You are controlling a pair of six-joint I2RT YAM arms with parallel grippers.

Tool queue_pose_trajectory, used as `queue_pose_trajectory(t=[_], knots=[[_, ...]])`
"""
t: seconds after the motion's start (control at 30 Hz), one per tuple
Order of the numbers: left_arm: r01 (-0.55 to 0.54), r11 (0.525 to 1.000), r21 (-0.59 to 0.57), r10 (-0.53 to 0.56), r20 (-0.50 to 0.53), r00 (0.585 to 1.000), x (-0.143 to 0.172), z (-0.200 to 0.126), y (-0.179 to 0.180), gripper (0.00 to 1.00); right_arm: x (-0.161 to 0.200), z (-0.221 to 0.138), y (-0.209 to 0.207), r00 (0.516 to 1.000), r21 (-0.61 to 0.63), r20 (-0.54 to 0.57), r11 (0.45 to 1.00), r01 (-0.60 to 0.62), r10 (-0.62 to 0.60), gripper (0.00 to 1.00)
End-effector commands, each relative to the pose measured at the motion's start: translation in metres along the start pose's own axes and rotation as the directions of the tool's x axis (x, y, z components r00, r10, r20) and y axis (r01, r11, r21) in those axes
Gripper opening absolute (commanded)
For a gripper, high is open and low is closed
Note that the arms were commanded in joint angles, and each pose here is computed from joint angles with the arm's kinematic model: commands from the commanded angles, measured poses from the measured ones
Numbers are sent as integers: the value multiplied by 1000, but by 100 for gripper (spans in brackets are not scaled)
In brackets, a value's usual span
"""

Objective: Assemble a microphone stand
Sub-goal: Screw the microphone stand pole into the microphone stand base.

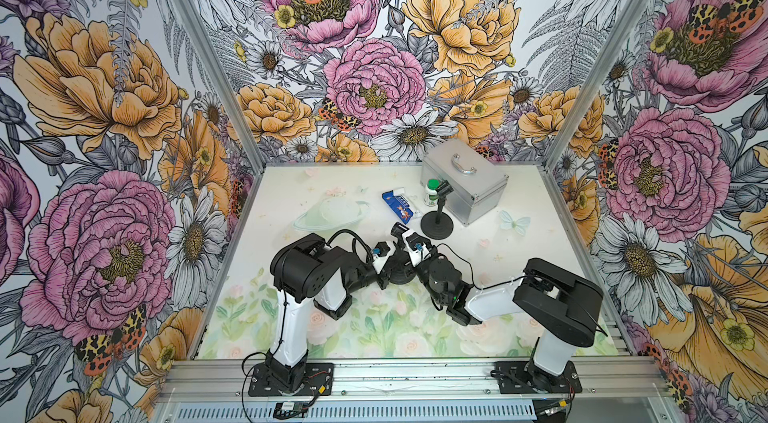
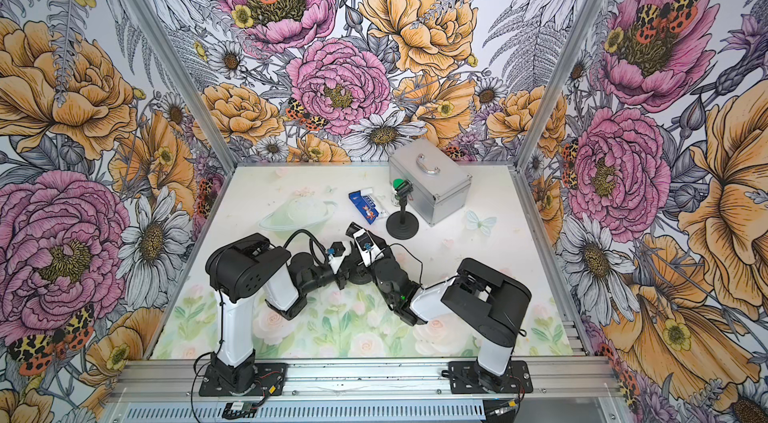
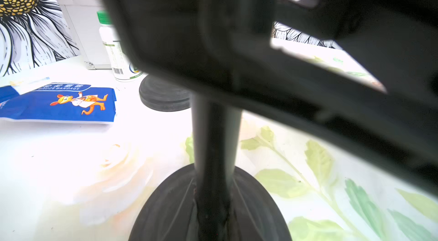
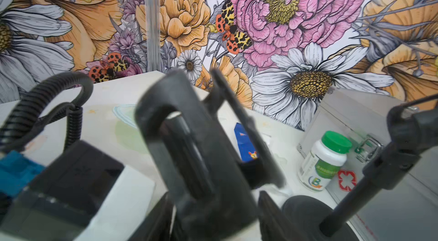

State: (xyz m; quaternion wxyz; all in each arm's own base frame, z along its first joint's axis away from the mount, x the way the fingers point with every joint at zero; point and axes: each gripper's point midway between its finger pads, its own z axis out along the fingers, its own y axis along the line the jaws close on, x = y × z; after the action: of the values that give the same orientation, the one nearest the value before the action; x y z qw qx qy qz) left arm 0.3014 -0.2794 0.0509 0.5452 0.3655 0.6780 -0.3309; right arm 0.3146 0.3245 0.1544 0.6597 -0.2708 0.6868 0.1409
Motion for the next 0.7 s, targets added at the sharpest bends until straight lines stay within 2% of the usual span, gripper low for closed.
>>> queue_pose_trajectory(t=[0.0, 0.17, 0.27, 0.33, 0.53, 0.67], knots=[[34, 999, -32, -35, -43, 998, 14, -2, 6, 20, 13, -21, 39, 999, -413, -38, 911, 18, -37, 68], [33, 999, -31, -35, -42, 999, 14, -1, 6, 20, 15, -32, 40, 995, -636, -98, 769, -66, 5, 68], [33, 999, -31, -34, -42, 999, 14, -1, 6, 20, 4, -27, 38, 991, -706, -117, 697, -126, 61, 62], [34, 999, -30, -35, -42, 998, 14, -1, 6, 20, 0, -19, 30, 989, -706, -125, 693, -148, 84, 56], [35, 999, -32, -37, -46, 998, 15, -1, 6, 20, -4, 3, 13, 990, -646, -117, 752, -135, 77, 41], [35, 999, -31, -36, -45, 998, 15, -1, 6, 20, -4, 11, 9, 988, -610, -120, 778, -152, 99, 24]])
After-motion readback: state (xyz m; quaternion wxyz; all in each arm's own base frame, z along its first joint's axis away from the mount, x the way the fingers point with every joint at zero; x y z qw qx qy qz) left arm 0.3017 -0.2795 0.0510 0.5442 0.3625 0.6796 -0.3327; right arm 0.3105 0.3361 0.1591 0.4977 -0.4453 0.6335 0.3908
